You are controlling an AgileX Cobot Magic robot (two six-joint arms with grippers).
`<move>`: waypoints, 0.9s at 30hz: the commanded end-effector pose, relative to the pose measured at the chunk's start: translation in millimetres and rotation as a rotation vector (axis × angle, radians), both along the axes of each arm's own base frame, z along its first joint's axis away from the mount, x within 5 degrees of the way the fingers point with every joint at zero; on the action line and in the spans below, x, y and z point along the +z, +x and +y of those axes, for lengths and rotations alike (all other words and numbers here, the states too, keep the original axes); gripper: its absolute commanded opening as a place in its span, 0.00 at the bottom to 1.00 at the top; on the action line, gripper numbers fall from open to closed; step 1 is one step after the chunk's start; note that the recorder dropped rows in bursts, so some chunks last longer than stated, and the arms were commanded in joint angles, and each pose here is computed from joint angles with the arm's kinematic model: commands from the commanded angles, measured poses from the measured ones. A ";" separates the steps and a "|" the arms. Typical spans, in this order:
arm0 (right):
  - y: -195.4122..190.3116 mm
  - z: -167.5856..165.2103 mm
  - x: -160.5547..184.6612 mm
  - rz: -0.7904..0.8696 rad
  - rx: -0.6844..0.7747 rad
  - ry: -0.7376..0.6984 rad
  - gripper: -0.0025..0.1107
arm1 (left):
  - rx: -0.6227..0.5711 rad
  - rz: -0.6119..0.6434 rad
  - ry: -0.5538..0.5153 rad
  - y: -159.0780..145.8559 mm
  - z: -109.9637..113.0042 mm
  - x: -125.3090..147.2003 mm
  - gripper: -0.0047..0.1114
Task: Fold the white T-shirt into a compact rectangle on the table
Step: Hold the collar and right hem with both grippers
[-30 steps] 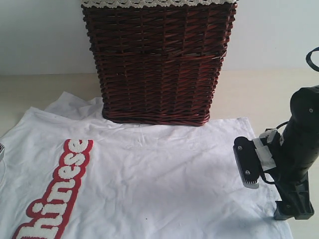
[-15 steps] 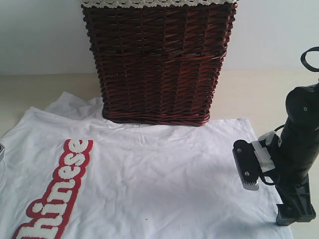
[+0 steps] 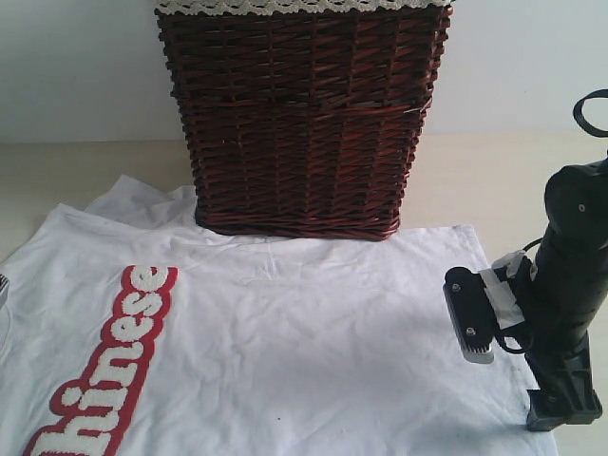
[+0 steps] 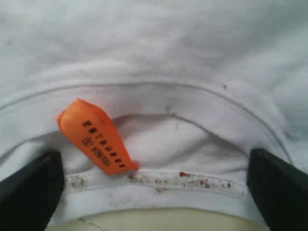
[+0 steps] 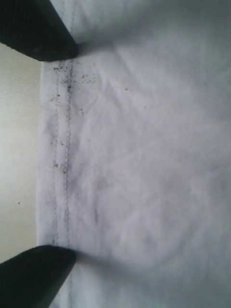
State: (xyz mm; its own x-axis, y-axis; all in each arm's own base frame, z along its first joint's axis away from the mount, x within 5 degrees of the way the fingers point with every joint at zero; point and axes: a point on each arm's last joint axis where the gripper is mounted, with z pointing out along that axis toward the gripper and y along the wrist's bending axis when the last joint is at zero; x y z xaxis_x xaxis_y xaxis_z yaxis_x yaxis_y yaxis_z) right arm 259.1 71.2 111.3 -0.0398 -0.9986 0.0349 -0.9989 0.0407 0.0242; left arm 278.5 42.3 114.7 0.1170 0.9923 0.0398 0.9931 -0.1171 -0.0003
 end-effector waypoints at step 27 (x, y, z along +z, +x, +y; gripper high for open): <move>-2.4 -2.3 -12.6 0.017 0.010 -0.009 0.95 | -0.004 0.008 0.001 -1.5 0.4 -3.9 0.94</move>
